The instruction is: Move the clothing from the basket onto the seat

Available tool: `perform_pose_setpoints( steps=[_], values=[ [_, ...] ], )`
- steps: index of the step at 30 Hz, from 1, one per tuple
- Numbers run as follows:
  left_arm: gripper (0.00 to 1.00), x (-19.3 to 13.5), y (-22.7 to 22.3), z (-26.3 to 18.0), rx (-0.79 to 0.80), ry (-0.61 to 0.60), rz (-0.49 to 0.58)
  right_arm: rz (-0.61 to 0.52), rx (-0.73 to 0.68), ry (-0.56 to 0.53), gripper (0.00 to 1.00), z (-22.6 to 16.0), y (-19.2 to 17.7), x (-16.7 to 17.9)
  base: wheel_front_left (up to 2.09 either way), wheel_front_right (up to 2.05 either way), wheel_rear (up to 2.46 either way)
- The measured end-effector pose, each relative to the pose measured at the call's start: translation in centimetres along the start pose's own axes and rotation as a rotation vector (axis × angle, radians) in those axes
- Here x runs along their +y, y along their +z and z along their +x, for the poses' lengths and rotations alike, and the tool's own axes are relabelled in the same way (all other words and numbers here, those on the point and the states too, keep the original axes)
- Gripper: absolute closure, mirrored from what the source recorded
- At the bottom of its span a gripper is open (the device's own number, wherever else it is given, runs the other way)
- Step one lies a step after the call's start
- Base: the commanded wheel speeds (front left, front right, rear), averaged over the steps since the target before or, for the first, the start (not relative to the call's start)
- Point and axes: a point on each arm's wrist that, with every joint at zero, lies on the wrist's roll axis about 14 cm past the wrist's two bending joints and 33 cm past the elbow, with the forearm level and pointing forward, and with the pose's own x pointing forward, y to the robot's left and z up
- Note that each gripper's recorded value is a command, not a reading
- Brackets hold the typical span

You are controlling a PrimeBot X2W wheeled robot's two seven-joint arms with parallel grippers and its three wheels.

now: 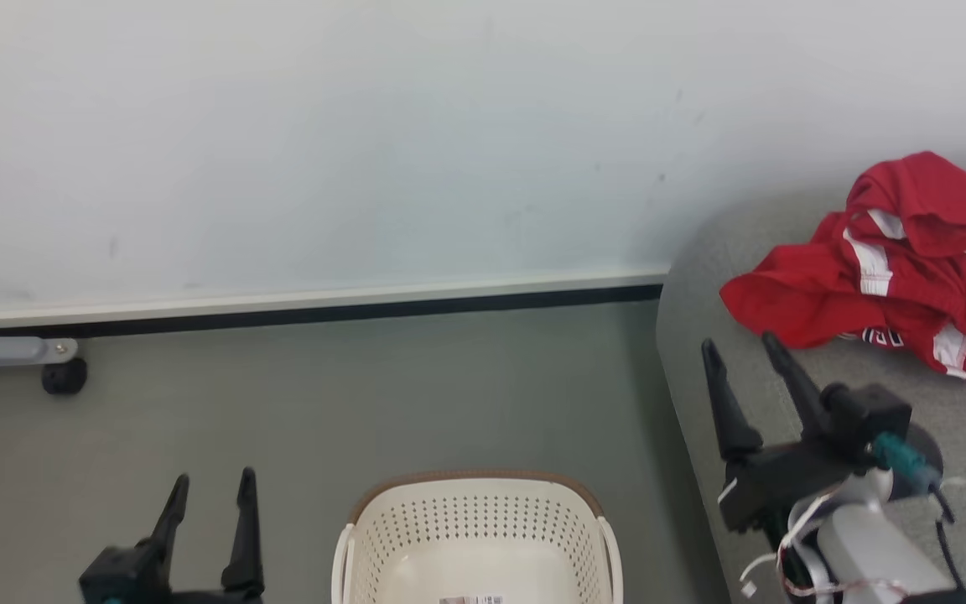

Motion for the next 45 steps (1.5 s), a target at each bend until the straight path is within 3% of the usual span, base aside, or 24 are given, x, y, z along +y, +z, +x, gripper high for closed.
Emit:
perform_pose_setpoints(
  steps=[9,19,43,44,45],
  values=[
    [0.0,2.3,0.5,-3.3,-0.027,0.071,-0.008,0.035,-0.015,0.009,0.0,-3.8,-0.5,2.3,0.0,0.0,0.0],
    [0.0,2.1,0.9,-3.9,-0.045,0.073,-0.014,0.062,0.001,-0.09,0.0,-7.3,-1.6,0.3,0.0,0.0,0.0],
    [0.0,2.4,1.1,-4.1,-0.054,0.088,0.019,0.03,-0.07,-0.152,0.0,-7.6,0.4,-1.4,0.0,0.0,0.0],
    [1.0,2.5,1.1,-4.1,-0.054,0.09,0.019,0.028,-0.071,-0.154,1.0,-7.6,0.4,-1.5,0.0,0.0,0.0],
    [1.0,2.5,0.7,-4.2,-0.043,0.092,0.016,0.029,-0.059,-0.155,1.0,-7.7,0.0,-1.5,0.0,0.0,0.0]
  ],
)
